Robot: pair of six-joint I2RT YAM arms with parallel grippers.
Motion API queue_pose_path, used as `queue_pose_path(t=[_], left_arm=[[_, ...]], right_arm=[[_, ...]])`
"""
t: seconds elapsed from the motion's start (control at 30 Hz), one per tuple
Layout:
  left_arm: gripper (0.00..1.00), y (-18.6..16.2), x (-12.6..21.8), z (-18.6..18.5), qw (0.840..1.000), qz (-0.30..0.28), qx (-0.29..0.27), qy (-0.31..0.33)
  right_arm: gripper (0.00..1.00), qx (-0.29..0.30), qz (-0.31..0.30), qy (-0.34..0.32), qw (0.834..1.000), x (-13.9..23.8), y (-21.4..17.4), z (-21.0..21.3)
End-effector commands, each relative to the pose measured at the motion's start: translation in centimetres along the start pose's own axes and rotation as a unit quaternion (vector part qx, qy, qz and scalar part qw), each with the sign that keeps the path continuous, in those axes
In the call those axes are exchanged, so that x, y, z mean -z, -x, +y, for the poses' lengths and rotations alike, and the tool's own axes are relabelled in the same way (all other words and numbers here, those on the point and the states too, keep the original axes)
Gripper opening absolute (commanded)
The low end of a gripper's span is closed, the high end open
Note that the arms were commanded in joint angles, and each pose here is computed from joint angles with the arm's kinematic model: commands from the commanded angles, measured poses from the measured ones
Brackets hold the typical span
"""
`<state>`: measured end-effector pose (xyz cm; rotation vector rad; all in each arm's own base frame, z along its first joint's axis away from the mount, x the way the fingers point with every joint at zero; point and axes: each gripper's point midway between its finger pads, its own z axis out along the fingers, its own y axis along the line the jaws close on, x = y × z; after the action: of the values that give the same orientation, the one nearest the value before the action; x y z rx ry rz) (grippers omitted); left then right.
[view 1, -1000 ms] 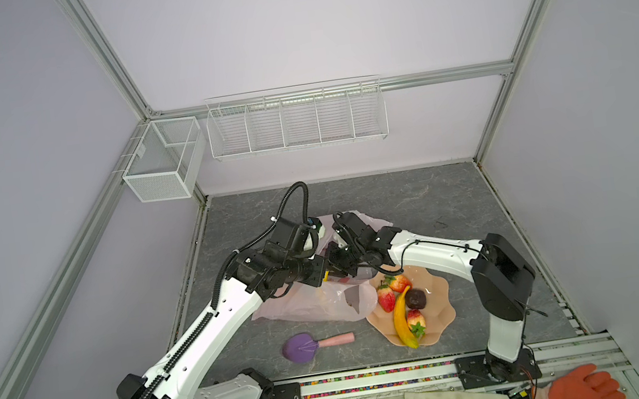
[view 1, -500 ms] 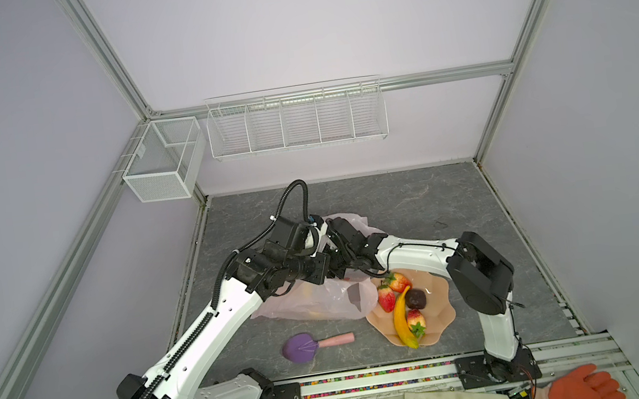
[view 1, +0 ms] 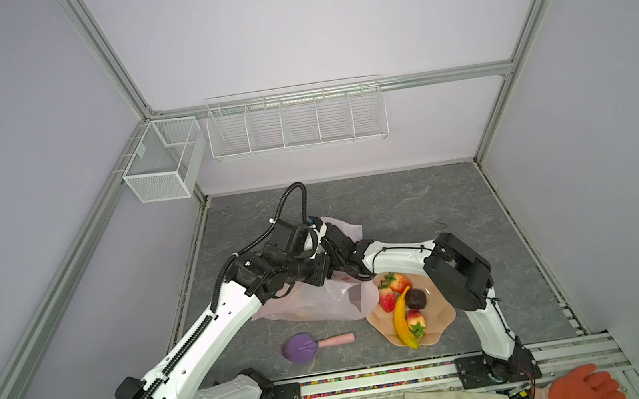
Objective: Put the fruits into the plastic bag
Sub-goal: 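Lower the banana into the bag mouth with the right gripper and release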
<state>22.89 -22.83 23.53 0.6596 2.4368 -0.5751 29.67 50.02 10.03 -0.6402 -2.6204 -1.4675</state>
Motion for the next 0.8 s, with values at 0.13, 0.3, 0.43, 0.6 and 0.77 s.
queue_pose_path(t=[0.13,0.3,0.43,0.6,0.77], left_arm=[[0.0,0.0,0.9,0.6,1.0,-0.018,0.005,0.021],[0.0,-0.2,0.6,0.9,0.999,-0.015,0.008,0.029],[0.0,0.0,0.8,1.2,0.999,-0.02,0.014,0.037],[0.0,-0.1,0.8,1.4,0.999,-0.02,0.015,0.043],[0.0,-0.4,0.8,1.8,0.998,-0.018,0.022,0.053]], right_arm=[[0.92,-0.016,-0.003,0.007,1.0,2.8,-1.0,0.0],[1.0,0.009,-0.004,-0.007,1.0,4.6,-1.6,0.1],[0.98,0.027,-0.001,-0.024,0.999,5.7,-2.1,-0.1],[0.97,0.069,-0.009,-0.045,0.997,7.7,-2.6,-0.4],[0.96,0.086,-0.01,-0.073,0.994,9.3,-3.0,-1.5]])
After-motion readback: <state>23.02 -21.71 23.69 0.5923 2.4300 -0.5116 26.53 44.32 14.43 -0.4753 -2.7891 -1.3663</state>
